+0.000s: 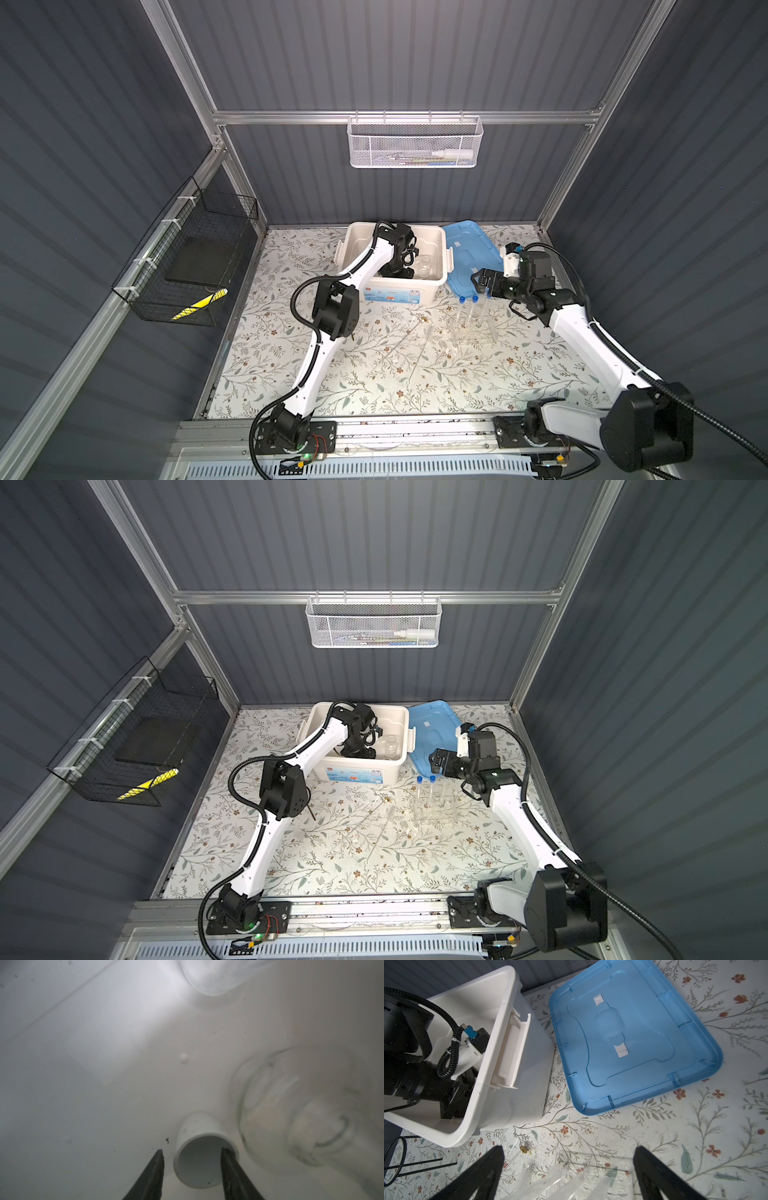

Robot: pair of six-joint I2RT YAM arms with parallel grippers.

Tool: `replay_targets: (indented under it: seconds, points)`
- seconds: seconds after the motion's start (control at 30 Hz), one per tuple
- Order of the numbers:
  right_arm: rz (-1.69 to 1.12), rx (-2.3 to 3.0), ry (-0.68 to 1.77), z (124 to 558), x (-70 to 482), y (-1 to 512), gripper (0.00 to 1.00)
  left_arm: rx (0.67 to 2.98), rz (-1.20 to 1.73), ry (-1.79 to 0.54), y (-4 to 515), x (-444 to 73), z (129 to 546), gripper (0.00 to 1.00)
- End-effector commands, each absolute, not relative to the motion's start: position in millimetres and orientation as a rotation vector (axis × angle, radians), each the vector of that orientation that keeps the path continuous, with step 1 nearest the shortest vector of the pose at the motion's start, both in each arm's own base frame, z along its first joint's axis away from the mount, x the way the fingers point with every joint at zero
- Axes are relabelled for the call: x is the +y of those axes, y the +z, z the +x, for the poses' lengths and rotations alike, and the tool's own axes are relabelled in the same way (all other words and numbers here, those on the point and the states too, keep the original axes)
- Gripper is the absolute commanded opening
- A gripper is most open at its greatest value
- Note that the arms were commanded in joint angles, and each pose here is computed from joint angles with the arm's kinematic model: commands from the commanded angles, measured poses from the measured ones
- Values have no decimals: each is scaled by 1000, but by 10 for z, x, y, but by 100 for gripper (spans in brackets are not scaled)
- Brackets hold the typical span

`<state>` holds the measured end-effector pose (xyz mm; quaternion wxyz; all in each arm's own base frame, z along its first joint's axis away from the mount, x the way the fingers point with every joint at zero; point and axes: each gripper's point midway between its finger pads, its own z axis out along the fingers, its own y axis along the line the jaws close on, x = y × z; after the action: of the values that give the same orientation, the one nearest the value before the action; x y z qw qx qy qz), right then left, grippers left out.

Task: Organize the chemistry lab equipment
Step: 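Open the left gripper to release the white cup in the box, then move the left gripper out of the box down to the bottle brush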

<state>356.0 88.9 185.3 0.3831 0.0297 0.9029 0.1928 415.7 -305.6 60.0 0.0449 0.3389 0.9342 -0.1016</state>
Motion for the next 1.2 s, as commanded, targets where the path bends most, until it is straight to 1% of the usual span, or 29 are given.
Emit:
replay_targets:
  seconds: [0.0,0.07,0.17,0.23,0.3,0.4,0.47,0.53,0.7,0.73,0.8,0.93,1.07,1.17]
  points:
    - [68,2287,482,3532,886,1907,99,2825,1023,-368,873,-3111,4087,51]
    - [66,2284,480,3526,882,1916,99,2816,1014,-369,913,-3115,4100,57]
    - [69,2281,477,3513,875,1923,99,2792,991,-363,1016,-3115,4133,61]
    - [69,2277,476,3509,873,1934,99,2761,967,-353,1129,-3116,4176,68]
    - [69,2276,476,3504,872,1935,99,2715,953,-351,1269,-3130,4224,71]
    - [69,2274,476,3497,870,1942,99,2627,929,-328,1494,-3142,4318,81]
    - [68,2273,476,3489,870,1947,99,2565,911,-305,1646,-3140,4384,83]
    - [68,2271,477,3483,871,1953,99,2506,883,-270,1822,-3120,4457,89]
    - [66,2268,467,3467,855,1963,99,2344,851,-191,2307,-3128,4525,93]
    - [66,2267,465,3465,852,1963,99,2306,847,-164,2421,-3129,4508,97]
    - [66,2268,461,3462,847,1960,99,2234,848,-121,2621,-3137,4448,99]
    - [63,2266,455,3454,839,1962,99,2132,810,-79,2980,-3097,4258,100]
    - [62,2258,449,3458,828,1986,99,2092,797,-98,3116,-3125,3949,100]
    - [66,2250,446,3457,818,2011,99,2064,853,-89,3064,-3239,3609,99]
